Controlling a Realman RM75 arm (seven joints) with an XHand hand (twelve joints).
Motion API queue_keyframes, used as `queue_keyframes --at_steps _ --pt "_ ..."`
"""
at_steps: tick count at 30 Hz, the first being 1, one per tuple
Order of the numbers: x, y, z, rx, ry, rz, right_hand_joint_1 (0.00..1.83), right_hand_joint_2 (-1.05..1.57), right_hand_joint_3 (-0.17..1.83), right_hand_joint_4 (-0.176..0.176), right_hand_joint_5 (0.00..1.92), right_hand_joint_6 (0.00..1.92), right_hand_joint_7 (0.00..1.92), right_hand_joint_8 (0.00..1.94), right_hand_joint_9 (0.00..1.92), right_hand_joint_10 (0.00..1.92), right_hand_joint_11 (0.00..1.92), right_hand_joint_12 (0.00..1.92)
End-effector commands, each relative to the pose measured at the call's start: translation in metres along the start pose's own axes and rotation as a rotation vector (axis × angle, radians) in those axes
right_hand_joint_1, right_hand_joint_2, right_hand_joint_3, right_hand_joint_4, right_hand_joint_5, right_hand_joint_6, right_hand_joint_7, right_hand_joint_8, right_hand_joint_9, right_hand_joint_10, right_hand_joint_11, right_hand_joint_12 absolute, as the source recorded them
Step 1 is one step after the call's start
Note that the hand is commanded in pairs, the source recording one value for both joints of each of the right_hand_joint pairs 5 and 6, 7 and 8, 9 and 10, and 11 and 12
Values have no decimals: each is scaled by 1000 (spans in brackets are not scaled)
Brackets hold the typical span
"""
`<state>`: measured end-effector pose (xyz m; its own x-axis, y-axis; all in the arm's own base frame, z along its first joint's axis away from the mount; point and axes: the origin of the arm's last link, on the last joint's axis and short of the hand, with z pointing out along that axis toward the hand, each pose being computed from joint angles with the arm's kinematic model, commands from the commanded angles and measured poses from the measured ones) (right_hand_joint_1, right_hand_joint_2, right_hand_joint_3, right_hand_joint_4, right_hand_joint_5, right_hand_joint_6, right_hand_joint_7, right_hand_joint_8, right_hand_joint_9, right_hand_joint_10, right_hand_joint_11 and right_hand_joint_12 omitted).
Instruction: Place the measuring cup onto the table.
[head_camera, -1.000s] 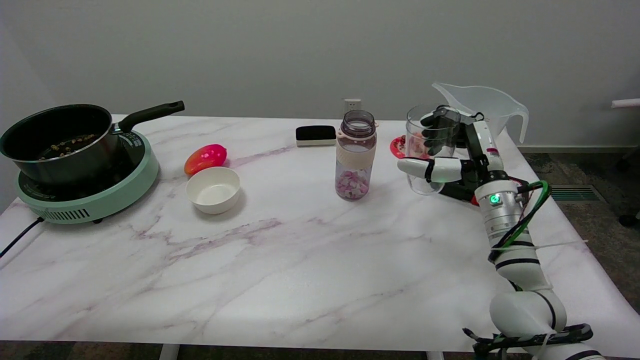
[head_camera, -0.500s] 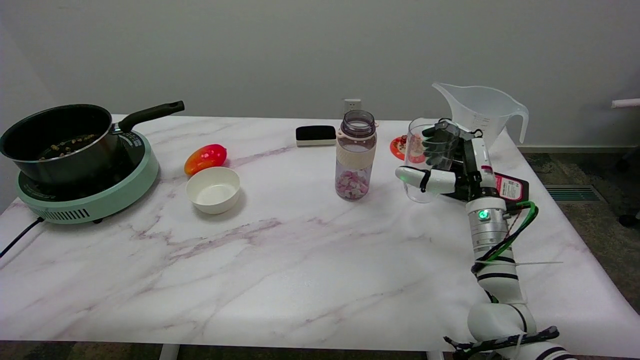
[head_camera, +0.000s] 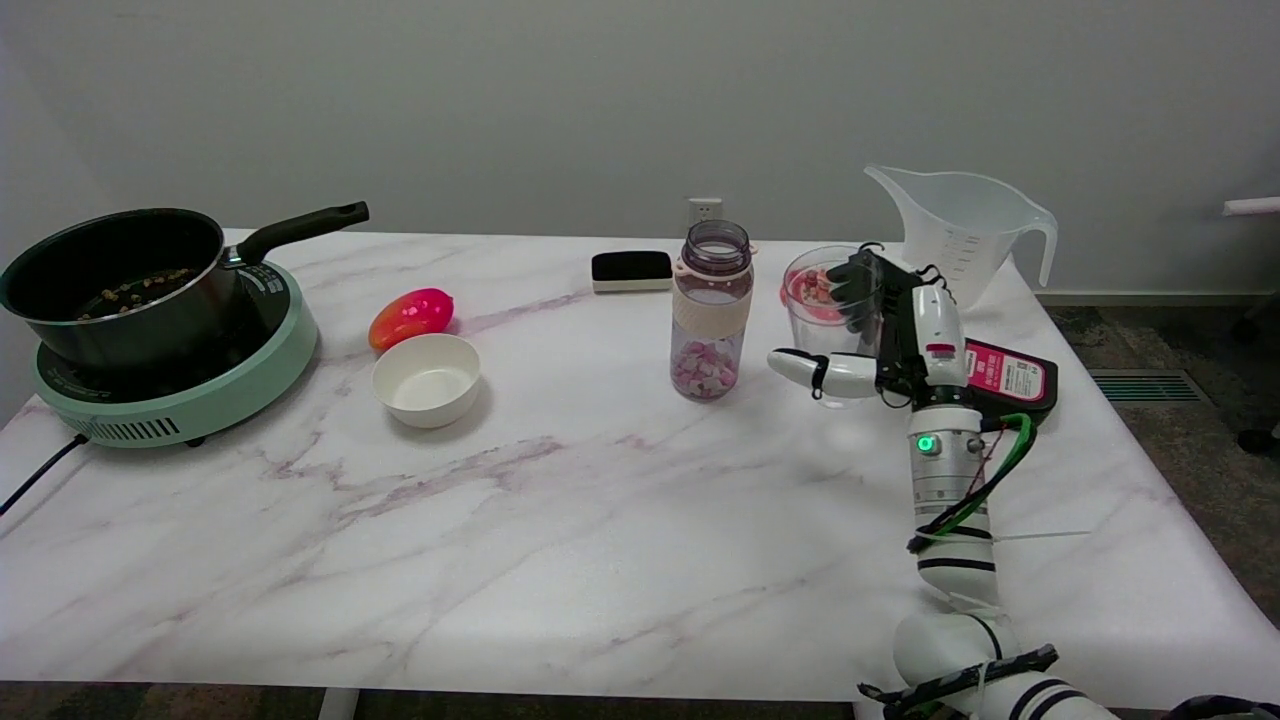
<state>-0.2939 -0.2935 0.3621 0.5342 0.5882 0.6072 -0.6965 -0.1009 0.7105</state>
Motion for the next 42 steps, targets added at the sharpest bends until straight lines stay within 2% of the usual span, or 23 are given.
queue_keyframes --at_steps 1,21,33,42 --pt "2 -39 -15 91 97 -89 1227 1571 274 0 1908 1908 1747 1747 1519 1519 1339 1339" --pt "-24 -82 -67 1 51 36 1235 1571 274 0 1920 1920 1756 1756 1535 1535 1347 1347" --pt "-48 -87 -106 -80 43 64 1228 1571 274 0 1920 1920 1765 1765 1538 1538 1354 1354" --pt "-56 -93 -126 -89 55 57 1228 1571 274 0 1920 1920 1762 1762 1535 1535 1353 1353"
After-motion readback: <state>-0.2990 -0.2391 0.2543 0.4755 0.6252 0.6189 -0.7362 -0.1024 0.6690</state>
